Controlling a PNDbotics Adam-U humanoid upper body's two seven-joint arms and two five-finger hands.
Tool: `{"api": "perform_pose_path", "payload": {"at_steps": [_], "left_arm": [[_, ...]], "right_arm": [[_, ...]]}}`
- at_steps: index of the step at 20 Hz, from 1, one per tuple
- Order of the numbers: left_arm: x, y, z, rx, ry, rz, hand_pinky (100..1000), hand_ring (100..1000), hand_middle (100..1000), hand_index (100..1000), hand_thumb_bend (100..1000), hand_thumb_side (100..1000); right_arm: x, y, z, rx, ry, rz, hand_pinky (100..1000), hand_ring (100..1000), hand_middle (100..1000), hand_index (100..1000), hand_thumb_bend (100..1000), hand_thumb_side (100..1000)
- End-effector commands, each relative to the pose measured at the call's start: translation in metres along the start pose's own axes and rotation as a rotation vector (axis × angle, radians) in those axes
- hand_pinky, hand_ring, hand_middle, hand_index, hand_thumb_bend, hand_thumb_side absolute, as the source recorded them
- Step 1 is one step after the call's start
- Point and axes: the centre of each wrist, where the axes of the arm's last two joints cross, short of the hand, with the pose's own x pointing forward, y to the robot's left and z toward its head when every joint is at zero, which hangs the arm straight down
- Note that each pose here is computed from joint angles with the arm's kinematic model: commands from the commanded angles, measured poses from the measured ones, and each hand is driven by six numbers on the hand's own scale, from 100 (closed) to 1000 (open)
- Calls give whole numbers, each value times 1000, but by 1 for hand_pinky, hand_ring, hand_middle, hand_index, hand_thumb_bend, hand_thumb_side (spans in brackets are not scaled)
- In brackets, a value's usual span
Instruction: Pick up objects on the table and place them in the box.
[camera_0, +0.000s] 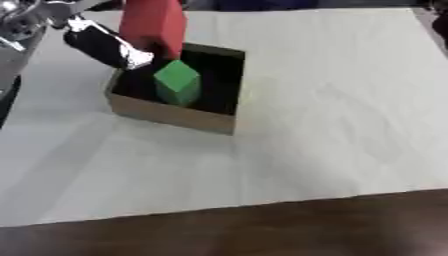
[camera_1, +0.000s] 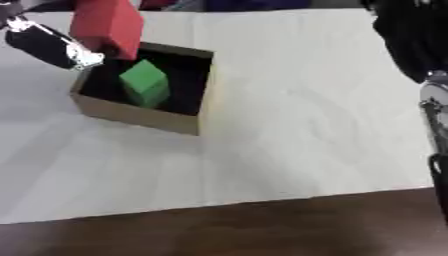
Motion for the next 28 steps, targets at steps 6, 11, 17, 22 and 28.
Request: {"api": "perform_pose_path", "payload": {"at_steps": [6, 11, 17, 22, 28], "left_arm": [[-6, -3, -9, 25, 24, 39, 579, 763, 618, 816, 206, 654], [-20, -21, -11, -9, 118, 23, 662, 826, 713, 864, 542, 726], [-27, -31, -11, -6, 200, -32, 718, 877, 808, 917, 944, 770], [-27, -41, -11, -31, 205, -88, 733, 887, 820, 926, 1000, 831], [-26, -48, -13, -44, 218, -140, 734, 889, 822, 924, 1000, 847]], "right_arm": [[8, -2, -3, 5, -34, 3, 1000, 864, 838, 1000, 100, 1000], [8, -2, -3, 1, -34, -1, 1000, 864, 838, 1000, 100, 1000], [8, -2, -3, -6, -38, -4, 1000, 864, 839, 1000, 100, 1000], [8, -3, -3, -15, -41, -6, 1000, 864, 839, 1000, 100, 1000], [8, -3, -2, -22, -40, -8, 1000, 865, 838, 1000, 100, 1000]]}}
